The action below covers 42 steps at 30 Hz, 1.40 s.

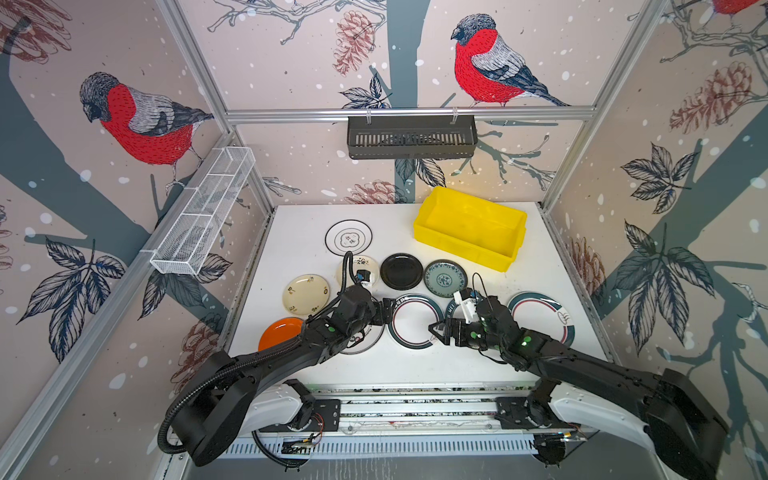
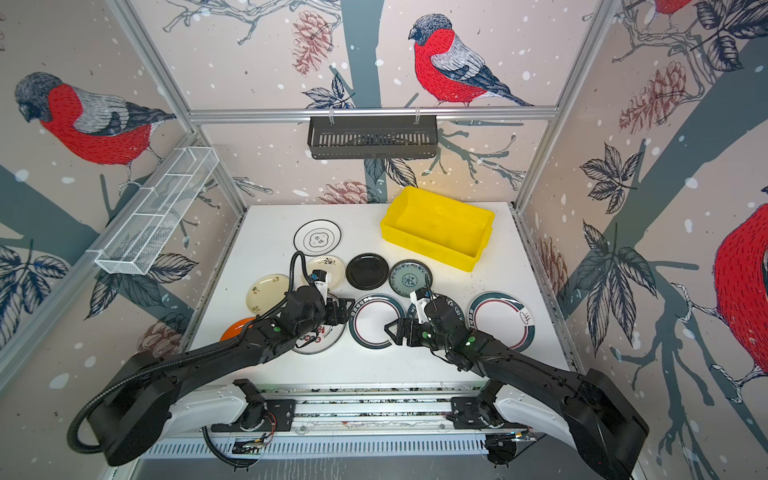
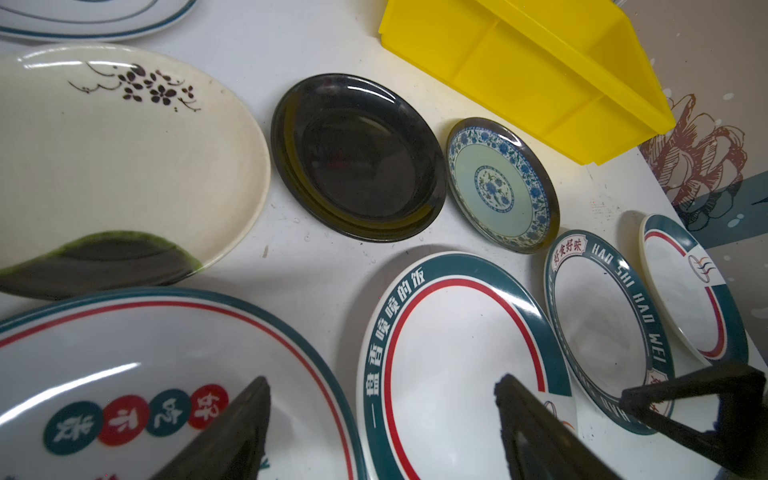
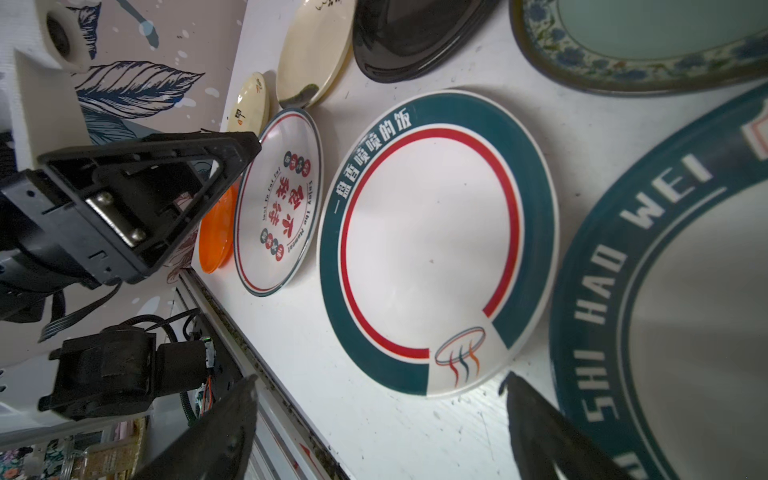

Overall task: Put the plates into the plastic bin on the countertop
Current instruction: 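Lower the right gripper onto the green-rimmed plate's edge and close it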

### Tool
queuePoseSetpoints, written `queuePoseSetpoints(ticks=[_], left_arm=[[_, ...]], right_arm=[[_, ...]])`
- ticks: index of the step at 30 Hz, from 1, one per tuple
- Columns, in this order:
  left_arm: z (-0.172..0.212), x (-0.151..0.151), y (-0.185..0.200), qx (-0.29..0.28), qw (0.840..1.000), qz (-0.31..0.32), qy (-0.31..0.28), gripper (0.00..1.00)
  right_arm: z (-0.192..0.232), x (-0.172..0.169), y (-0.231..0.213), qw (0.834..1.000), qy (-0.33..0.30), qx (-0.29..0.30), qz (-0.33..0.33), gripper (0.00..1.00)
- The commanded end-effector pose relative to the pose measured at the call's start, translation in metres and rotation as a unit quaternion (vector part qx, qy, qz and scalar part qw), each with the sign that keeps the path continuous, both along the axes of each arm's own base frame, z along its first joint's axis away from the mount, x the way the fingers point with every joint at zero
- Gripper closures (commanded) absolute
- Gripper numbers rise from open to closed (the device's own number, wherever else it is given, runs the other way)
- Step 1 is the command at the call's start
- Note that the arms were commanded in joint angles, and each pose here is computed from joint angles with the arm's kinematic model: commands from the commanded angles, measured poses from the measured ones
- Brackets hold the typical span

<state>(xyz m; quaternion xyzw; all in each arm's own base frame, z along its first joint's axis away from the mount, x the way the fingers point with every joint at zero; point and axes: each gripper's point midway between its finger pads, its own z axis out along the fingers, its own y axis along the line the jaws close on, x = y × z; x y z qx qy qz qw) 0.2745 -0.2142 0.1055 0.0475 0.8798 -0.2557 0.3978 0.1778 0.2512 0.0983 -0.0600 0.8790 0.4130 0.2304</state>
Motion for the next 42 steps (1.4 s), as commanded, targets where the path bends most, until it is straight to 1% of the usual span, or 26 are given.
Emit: queuePoseSetpoints(ticks=[1,5,7,13,21,28,31,34,42], left_arm=[[0.013,0.005,0.0,-0.005,1.0,0.004,-0.029,0.14],[0.023,0.007,0.002,-0.002,0.999,0.002,-0.05,0.08],[0.027,0.006,0.003,-0.002,0.998,0.0,-0.059,0.03],[0.035,0.002,0.009,-0.004,0.997,0.001,-0.082,0.03],[0.045,-0.002,0.019,-0.002,0.995,0.012,-0.102,0.03],[0.048,-0.003,0.026,0.001,0.993,0.022,-0.112,0.03],[0.047,-0.005,0.027,0.0,0.993,0.023,-0.112,0.03],[0.046,-0.006,0.03,0.004,0.994,0.025,-0.109,0.03],[0.052,-0.008,0.03,-0.006,0.993,0.024,-0.116,0.03]], right_arm=[[0.007,0.009,-0.003,0.998,0.001,0.019,-0.064,0.08],[0.002,0.003,-0.004,0.997,0.013,0.02,-0.078,0.12],[-0.006,-0.002,-0.005,0.996,0.031,0.017,-0.084,0.12],[-0.018,-0.011,-0.004,0.995,0.05,0.026,-0.078,0.12],[-0.02,-0.012,0.001,0.996,0.05,0.044,-0.065,0.19],[-0.024,-0.012,0.01,0.996,0.057,0.044,-0.046,0.29],[-0.026,-0.008,0.01,0.996,0.056,0.039,-0.049,0.38],[-0.025,-0.003,0.008,0.996,0.054,0.039,-0.058,0.42],[-0.035,-0.002,-0.002,0.993,0.078,0.019,-0.09,0.42]])
